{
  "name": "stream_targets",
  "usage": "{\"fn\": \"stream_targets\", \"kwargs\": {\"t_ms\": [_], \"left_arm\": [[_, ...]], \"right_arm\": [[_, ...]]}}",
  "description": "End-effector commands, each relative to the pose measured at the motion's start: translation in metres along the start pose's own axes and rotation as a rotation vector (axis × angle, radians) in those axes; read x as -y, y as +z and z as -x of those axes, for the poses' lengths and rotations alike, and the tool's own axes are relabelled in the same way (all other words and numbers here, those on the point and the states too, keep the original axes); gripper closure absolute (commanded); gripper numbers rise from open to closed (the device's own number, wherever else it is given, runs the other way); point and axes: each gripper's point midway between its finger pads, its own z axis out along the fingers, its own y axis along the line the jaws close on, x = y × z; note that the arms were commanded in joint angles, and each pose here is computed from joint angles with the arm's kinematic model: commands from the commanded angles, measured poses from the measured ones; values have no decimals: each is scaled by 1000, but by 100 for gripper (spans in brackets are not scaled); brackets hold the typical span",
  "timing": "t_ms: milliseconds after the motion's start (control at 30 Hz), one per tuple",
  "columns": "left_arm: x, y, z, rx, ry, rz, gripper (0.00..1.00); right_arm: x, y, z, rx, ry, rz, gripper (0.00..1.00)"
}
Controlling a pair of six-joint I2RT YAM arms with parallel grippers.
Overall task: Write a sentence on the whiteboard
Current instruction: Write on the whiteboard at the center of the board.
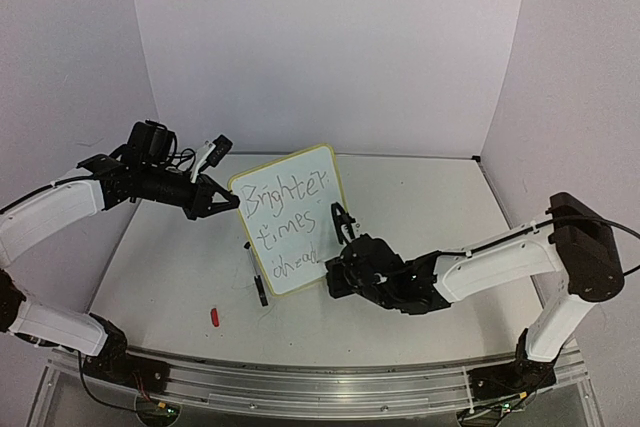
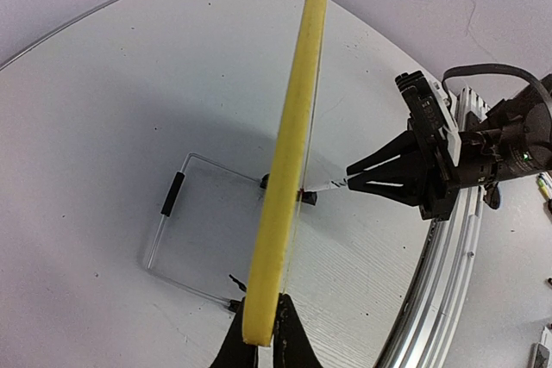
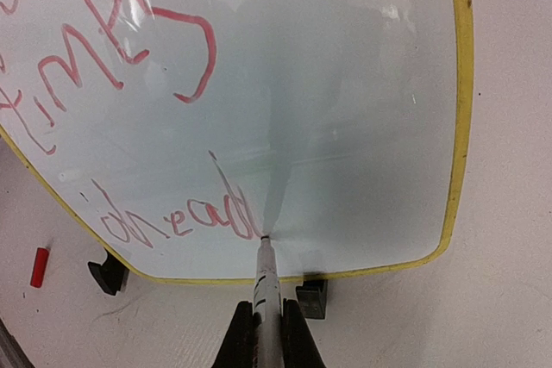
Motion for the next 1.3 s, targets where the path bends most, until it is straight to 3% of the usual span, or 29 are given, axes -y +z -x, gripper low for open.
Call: {"fn": "stream_targets", "kwargs": {"t_ms": [0,333,1267], "left_arm": [[-13,3,-24,-81,6,68,100],[-13,2,-23,-77,8,68,100],[-13,3,-23,-79,6,65,100]], "right_arm": [[17,-2,6,33,9,-72,100],[16,-24,23,83,26,-24,100],[15,-6,18,80,18,-67,100]]}}
